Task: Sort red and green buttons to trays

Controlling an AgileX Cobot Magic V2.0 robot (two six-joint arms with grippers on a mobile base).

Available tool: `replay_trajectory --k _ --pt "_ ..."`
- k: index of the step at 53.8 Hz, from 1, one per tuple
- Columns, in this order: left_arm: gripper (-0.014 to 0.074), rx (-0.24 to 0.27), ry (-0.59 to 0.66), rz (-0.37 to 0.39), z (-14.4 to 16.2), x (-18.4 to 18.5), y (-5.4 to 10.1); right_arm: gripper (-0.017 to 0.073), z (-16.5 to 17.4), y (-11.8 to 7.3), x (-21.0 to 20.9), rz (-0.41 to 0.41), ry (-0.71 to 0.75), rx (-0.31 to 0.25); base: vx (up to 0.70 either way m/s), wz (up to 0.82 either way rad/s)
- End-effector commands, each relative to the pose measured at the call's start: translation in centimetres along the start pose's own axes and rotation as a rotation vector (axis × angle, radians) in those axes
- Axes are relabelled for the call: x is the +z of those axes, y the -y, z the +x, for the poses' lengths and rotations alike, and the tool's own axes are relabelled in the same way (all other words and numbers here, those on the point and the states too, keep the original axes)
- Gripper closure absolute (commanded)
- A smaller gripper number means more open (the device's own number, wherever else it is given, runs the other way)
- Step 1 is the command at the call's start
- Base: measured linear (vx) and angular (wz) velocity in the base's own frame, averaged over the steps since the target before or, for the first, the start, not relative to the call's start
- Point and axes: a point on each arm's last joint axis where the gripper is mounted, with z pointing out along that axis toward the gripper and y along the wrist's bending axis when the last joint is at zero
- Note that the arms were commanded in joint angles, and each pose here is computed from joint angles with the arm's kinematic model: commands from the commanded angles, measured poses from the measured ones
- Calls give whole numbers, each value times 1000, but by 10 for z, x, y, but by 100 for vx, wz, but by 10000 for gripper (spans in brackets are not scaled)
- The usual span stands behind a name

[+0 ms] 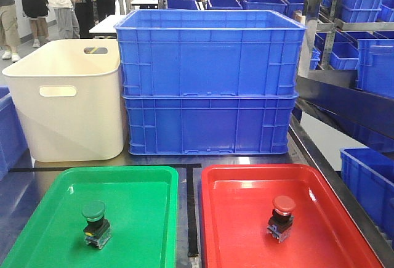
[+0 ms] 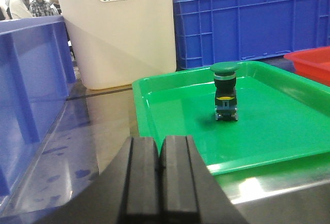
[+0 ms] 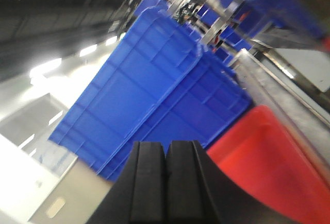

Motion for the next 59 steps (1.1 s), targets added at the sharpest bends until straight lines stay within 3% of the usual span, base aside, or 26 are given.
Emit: replay_trajectory --k 1,10,17,59 --pt "599 -3 89 -14 -7 -1 -1 573 20 28 -16 93 -148 -925 0 0" --pt "599 -3 89 -14 -7 -1 -1 573 43 64 -35 121 -94 -856 0 0" --pt "599 -3 89 -14 -7 -1 -1 573 55 80 -36 119 -87 -827 0 0" --pt "599 -3 89 -14 -7 -1 -1 573 55 80 -36 124 -95 -835 0 0"
